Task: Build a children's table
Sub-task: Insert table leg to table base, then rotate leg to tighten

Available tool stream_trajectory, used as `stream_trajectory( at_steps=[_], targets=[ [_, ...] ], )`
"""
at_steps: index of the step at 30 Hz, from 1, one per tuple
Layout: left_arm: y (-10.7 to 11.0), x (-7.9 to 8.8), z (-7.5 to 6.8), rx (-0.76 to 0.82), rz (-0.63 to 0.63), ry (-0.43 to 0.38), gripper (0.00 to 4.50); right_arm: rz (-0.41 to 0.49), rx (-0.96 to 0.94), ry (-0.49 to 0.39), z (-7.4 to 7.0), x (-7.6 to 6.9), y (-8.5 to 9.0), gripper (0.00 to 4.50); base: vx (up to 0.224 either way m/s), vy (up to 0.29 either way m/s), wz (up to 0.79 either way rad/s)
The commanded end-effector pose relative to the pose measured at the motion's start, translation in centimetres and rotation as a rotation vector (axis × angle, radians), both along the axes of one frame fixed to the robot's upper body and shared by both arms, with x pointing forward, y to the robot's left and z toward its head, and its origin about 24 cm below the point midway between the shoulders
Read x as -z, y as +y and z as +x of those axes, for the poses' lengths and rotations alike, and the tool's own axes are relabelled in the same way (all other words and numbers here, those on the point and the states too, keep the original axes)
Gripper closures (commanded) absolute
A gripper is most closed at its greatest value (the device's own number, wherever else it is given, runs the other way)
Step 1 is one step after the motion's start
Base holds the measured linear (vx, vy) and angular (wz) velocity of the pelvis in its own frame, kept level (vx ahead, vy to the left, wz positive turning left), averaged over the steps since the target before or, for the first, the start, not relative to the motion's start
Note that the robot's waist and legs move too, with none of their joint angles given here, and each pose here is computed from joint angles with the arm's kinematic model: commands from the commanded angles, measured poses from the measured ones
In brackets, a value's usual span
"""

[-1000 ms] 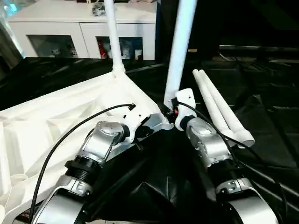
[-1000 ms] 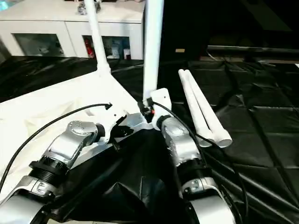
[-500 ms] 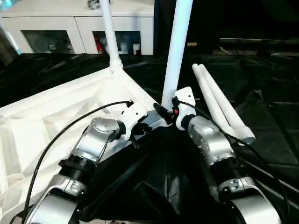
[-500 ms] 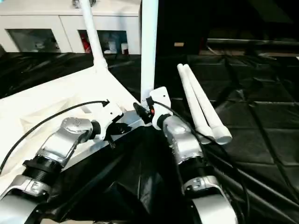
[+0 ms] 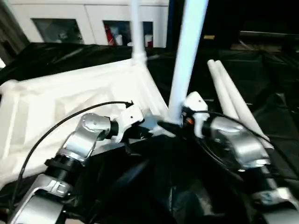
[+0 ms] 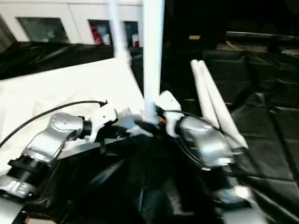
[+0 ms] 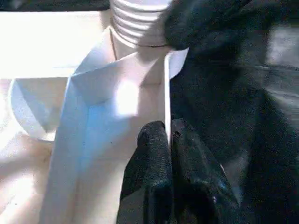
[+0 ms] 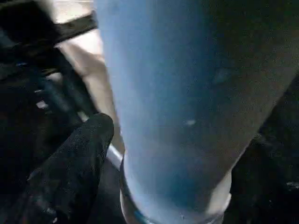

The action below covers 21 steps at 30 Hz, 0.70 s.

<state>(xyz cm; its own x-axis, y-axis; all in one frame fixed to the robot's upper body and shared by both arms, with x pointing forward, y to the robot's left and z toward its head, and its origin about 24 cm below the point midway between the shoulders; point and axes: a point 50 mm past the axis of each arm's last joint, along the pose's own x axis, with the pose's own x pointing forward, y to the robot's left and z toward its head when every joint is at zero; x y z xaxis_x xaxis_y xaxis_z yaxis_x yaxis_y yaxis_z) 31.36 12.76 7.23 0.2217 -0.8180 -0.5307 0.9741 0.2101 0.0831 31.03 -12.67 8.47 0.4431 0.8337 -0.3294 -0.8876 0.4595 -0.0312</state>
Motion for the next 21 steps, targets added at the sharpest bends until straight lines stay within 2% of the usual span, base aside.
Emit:
stream_trajectory(
  at_steps=[1,5,12,13,15,16,21],
  targets=[
    [-0.5,-0.4,-0.7,0.116,-0.013,0.004,4.5,0.011,-0.104,0.028,-0.9,-0.3,0.2,0.7,0.0,0.0,0.0],
    [0.0,-0.7,-0.8,0.158,-0.006,0.006,4.5,-0.033,-0.134,0.033,-1.2,-0.3,-0.4,0.7,-0.027,0.002,0.02],
    [0.2,-0.6,-0.7,0.165,0.004,0.006,4.5,-0.055,-0.142,0.043,-1.4,0.0,-0.2,1.25,0.0,0.0,0.0],
    [0.2,-0.6,-0.6,0.166,0.005,0.006,4.5,-0.059,-0.144,0.047,-1.4,0.1,-0.1,1.47,0.0,0.0,0.0],
    [0.1,-0.6,-0.6,0.167,0.006,0.006,4.5,-0.066,-0.155,0.053,-1.5,0.3,-0.1,1.49,0.0,0.0,0.0],
    [0.1,-0.6,-0.6,0.168,0.006,0.006,4.5,-0.067,-0.157,0.057,-1.6,0.4,0.0,1.68,0.0,0.0,0.0],
    [0.0,-0.5,-0.6,0.158,0.006,0.008,4.5,-0.072,-0.157,0.081,-2.0,1.1,0.0,1.79,0.0,0.0,0.0]
  ],
)
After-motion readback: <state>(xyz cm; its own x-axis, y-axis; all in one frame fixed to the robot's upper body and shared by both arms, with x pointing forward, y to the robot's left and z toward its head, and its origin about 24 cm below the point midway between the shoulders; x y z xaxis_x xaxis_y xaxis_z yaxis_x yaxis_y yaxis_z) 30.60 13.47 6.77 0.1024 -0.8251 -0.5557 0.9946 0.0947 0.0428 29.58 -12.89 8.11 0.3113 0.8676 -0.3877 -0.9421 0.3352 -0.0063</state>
